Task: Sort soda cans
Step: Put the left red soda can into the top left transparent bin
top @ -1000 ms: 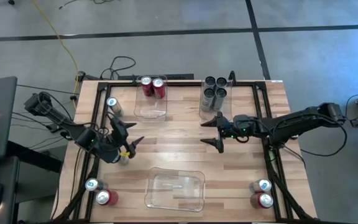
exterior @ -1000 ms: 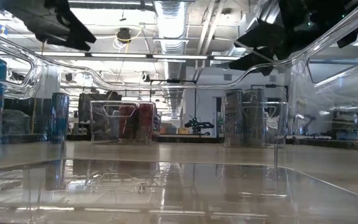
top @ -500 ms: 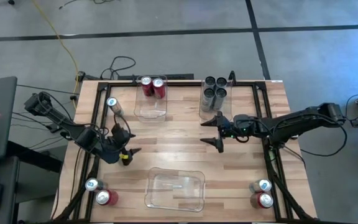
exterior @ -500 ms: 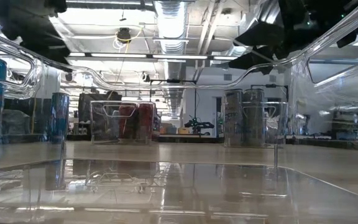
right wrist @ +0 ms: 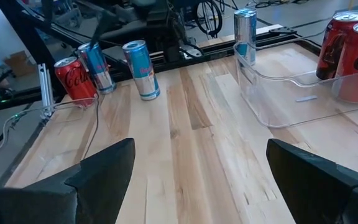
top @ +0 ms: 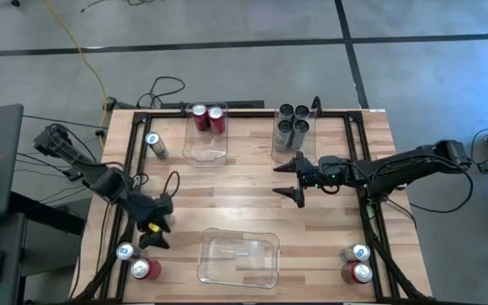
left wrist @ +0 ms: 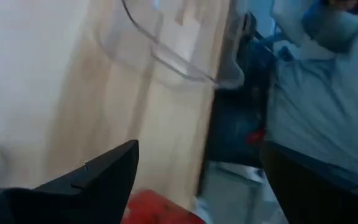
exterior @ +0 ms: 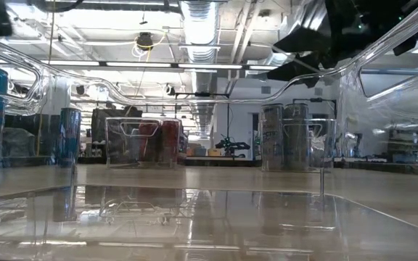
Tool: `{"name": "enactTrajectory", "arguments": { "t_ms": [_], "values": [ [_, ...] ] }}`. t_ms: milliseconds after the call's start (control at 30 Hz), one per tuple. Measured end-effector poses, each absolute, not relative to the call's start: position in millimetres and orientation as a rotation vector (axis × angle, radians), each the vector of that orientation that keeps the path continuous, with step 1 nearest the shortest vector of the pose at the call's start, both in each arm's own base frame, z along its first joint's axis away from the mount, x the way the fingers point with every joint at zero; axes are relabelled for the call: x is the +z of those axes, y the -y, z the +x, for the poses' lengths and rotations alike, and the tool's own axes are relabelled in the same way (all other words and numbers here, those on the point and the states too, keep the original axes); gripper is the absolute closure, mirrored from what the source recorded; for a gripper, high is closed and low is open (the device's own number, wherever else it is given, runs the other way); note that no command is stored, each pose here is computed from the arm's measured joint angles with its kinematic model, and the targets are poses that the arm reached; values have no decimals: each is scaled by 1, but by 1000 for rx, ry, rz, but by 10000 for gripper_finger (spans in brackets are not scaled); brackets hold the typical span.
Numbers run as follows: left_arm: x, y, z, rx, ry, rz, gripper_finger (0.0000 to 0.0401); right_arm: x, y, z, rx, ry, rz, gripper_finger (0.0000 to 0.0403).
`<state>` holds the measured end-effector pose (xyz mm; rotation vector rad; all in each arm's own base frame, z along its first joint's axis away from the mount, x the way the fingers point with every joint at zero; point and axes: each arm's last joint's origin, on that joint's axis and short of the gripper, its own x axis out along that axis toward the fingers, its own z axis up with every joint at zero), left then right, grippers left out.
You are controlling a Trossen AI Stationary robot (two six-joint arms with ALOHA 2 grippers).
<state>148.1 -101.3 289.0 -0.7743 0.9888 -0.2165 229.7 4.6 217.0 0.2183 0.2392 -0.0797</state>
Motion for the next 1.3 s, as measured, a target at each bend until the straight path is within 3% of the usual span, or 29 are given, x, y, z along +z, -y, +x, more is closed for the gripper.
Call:
{"name": "enactTrajectory", "arguments": {
  "t_ms": [167, 467, 700, 933, 1300],
  "values": [
    [287, 108, 146, -184, -1078, -922, 72, 217, -6, 230, -77, -241, 231, 22],
    [271, 127, 157, -116, -1178, -889, 72, 217, -14, 229, -103, -238, 243, 22],
    [297, 159, 168, -131, -1223, -840, 72, 217, -19, 229, -119, -229, 253, 22],
    [319, 182, 164, 65, -1360, -691, 72, 214, -20, 230, -122, -240, 281, 22],
    [302, 223, 150, 260, -1465, -656, 72, 183, -21, 253, -160, -288, 270, 22]
  ]
}}
